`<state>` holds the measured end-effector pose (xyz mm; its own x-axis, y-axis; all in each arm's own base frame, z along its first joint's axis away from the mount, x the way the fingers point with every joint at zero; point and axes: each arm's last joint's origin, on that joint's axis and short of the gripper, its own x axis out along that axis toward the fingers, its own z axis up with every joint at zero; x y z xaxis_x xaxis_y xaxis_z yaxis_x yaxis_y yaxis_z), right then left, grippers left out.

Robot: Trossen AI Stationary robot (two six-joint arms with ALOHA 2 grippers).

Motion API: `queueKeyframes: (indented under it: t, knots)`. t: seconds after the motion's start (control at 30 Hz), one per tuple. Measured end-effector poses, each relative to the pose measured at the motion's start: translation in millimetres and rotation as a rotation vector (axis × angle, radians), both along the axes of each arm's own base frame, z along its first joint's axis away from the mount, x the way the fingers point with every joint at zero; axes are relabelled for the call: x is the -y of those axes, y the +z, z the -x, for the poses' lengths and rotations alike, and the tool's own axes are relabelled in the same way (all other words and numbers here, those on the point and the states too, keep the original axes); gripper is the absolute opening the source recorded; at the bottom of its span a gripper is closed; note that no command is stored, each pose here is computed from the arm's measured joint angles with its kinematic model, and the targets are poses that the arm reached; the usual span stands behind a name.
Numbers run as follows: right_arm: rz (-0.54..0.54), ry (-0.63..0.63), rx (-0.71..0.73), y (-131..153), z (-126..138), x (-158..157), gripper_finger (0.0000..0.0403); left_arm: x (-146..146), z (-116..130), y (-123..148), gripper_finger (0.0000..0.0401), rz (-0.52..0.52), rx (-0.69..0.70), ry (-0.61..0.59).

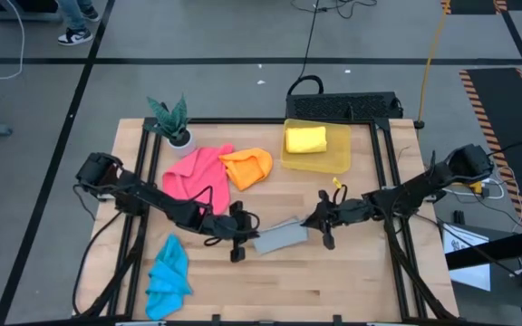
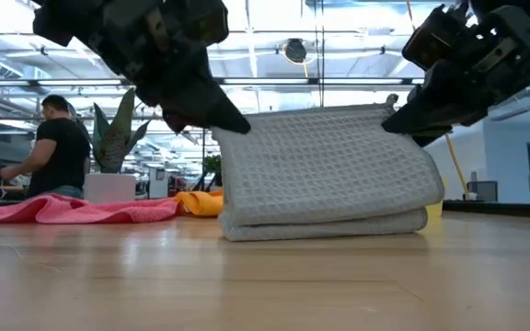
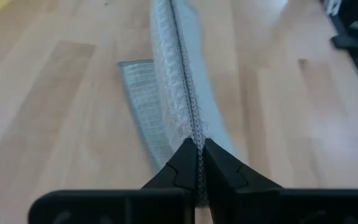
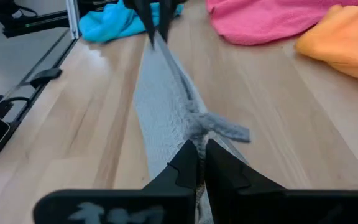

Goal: Fold microfiber towels
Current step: Fold the gray kitchen towel

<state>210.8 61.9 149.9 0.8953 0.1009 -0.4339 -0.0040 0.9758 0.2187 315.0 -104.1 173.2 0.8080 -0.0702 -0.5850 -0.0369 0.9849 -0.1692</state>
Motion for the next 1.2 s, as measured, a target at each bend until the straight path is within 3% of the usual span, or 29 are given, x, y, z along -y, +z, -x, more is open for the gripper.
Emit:
queueKeyframes:
  t: [0.2,0.33,0.53,0.7,0.83,1.07,1.2]
  knots:
    - [-0.025,0.019,-0.007,-6,-6,4,0.0007,5,2,1,0.0015,0.085,-0.012,0.027]
    - [-0.076,0.102,0.045,0,-8,2,0.0007,10,1,5,0.0015,0.126,0.036,0.025]
    - [-0.189,0.258,0.089,11,-6,-2,0.0007,20,3,14,0.0014,0.173,0.073,-0.046]
    - [-0.216,0.282,0.081,11,-5,-4,0.0007,33,6,17,0.0017,0.174,0.106,-0.099]
    - [-0.212,0.283,0.047,7,-5,-6,0.0007,39,8,10,0.0007,0.149,0.091,-0.09]
    - [-0.233,0.29,-0.035,-8,-5,-14,0.0007,42,3,-10,0.0026,0.152,0.046,-0.062]
    - [-0.232,0.314,-0.069,-15,-5,-21,0.0007,46,0,-15,0.0013,0.187,0.056,-0.108]
